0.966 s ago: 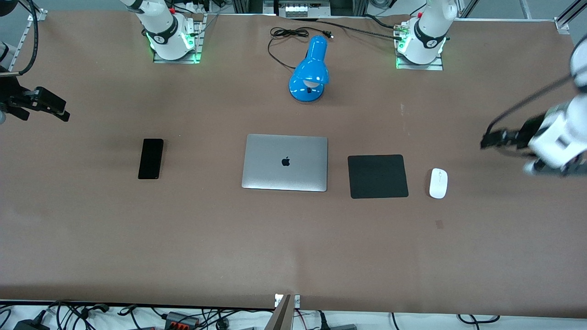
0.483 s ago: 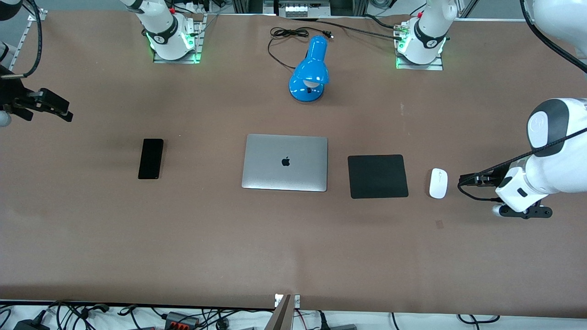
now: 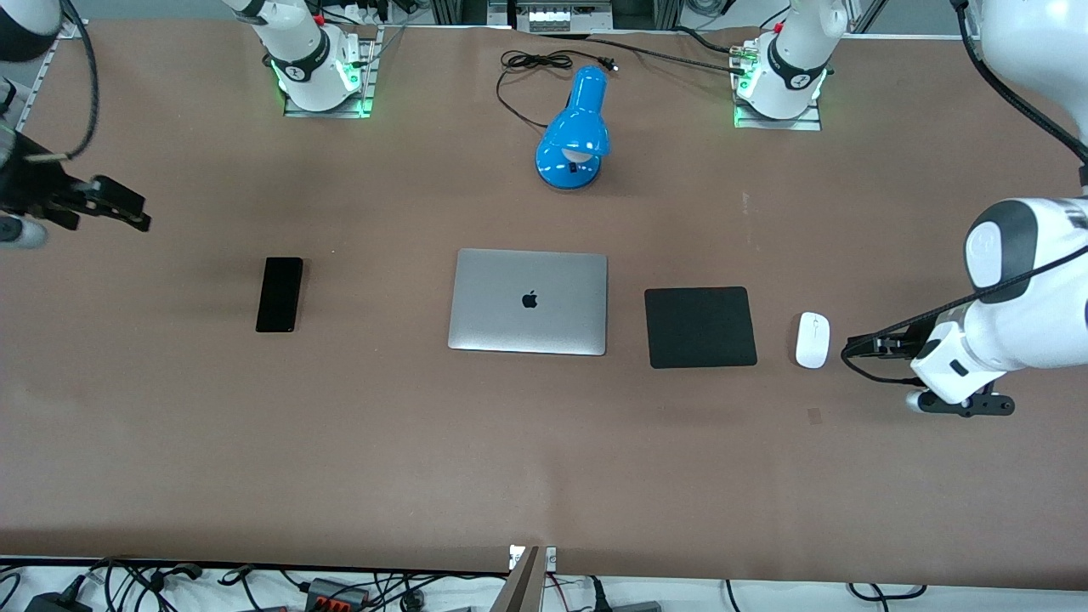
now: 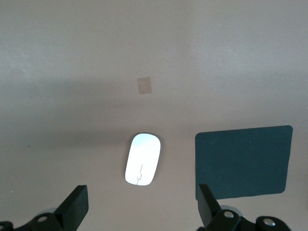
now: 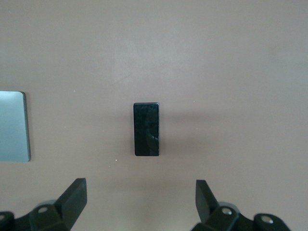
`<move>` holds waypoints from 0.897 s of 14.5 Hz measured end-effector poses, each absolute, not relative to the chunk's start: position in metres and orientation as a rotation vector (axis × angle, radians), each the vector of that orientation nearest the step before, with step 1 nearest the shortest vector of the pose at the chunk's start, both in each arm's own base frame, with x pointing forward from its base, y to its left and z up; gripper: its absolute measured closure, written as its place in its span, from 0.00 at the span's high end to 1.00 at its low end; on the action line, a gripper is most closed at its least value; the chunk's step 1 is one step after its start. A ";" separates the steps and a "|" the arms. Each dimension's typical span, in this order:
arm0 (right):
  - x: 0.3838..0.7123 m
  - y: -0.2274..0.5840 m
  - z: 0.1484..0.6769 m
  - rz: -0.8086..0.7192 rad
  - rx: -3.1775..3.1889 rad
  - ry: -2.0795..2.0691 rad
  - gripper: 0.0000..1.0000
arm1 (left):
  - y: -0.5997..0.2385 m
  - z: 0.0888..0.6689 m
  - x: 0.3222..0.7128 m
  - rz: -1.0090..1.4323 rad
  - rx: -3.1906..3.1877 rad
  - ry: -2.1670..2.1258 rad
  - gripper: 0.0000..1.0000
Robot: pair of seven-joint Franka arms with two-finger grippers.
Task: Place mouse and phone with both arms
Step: 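Reach the right gripper to the black phone while the left gripper reaches the mouse, then grasp the phone with the right gripper while the left gripper grasps the mouse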
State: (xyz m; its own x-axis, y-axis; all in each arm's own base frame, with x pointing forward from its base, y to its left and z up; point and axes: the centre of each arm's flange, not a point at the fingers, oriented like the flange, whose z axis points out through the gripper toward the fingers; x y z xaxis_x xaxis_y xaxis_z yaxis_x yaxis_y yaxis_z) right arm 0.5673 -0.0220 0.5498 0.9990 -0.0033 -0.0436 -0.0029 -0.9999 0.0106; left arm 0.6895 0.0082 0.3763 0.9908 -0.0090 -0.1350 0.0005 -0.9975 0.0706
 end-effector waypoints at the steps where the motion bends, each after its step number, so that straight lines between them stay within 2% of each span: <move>1: 0.573 -0.021 0.527 -0.087 3.129 -0.001 1.00 | 0.008 0.370 0.691 -0.211 3.063 -0.006 1.00; 5: 0.585 -0.020 0.422 -0.122 3.123 0.005 1.00 | 0.008 0.346 0.695 -0.231 3.061 -0.007 1.00; 13: 0.570 -0.022 0.255 -0.188 3.110 0.005 1.00 | 0.007 0.269 0.689 -0.168 3.063 -0.190 1.00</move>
